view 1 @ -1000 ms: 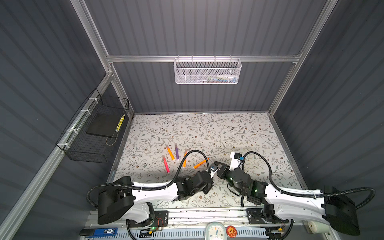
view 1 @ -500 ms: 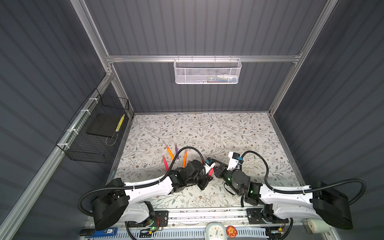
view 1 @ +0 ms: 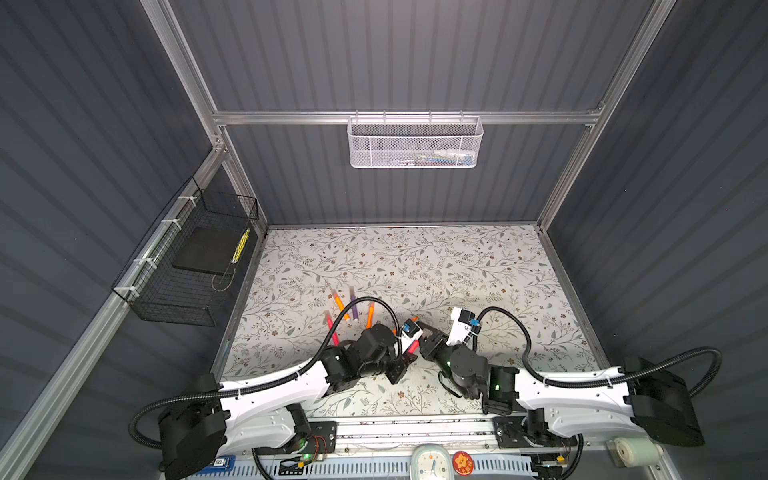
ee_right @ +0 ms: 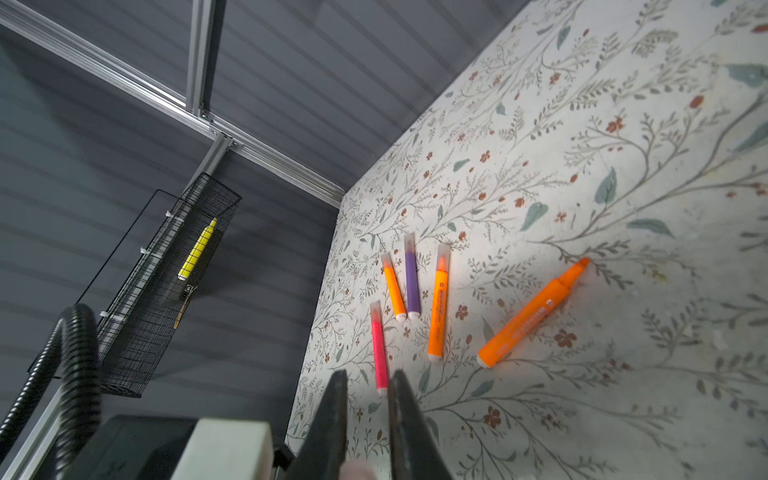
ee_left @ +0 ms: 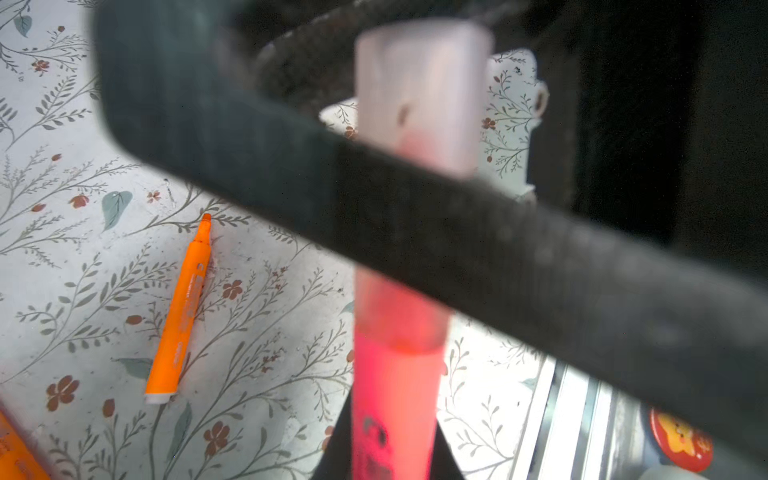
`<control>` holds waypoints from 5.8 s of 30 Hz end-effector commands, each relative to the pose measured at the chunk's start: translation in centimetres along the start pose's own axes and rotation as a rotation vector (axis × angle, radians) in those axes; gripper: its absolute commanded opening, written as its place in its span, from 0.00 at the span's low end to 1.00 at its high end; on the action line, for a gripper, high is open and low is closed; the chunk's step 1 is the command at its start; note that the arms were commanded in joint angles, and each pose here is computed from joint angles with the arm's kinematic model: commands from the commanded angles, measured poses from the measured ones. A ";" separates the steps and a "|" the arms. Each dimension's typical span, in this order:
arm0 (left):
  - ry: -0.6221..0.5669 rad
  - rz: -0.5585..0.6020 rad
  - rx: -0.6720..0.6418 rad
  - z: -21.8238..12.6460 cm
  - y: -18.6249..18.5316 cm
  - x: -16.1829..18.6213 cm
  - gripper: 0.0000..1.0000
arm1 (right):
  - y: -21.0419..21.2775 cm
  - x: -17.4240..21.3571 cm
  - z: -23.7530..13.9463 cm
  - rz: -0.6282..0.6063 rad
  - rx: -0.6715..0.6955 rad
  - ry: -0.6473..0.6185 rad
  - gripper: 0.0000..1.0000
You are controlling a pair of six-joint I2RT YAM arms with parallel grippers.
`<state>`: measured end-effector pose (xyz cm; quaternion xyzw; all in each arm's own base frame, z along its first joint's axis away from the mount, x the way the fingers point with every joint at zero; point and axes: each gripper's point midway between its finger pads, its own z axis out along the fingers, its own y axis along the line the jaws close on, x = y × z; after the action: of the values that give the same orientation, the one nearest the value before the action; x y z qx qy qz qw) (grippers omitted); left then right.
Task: Insert the pens into the pen caps
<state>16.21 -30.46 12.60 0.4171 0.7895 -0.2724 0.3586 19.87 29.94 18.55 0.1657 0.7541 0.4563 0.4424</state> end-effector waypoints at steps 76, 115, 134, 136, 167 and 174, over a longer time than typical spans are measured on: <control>0.281 -0.484 -0.855 4.2 19.5 5.9 0.35 | -10.1 -0.7 -7.2 -0.108 0.232 0.128 0.76; 0.274 -0.351 -0.383 7.8 11.2 6.1 0.43 | -10.1 -0.4 -6.8 -0.122 0.239 0.137 0.78; 0.325 -0.391 -0.457 6.9 11.5 7.1 0.03 | -9.9 -0.5 -6.6 -0.121 0.242 0.135 0.78; 0.302 -0.401 -0.453 6.6 11.4 6.2 0.01 | -10.0 -0.5 -6.6 -0.120 0.244 0.137 0.78; -0.259 -0.052 -0.049 5.2 5.4 -9.9 0.00 | -9.0 -7.7 -4.6 -0.116 0.200 0.041 0.80; -0.253 -0.055 0.058 6.0 3.7 -9.9 0.00 | -6.7 -8.0 -3.0 -0.150 0.160 0.056 0.77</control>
<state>25.89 -36.21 15.42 0.3446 0.7640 -0.3300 0.4343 22.32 18.51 15.62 0.1486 0.8230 0.3451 0.4260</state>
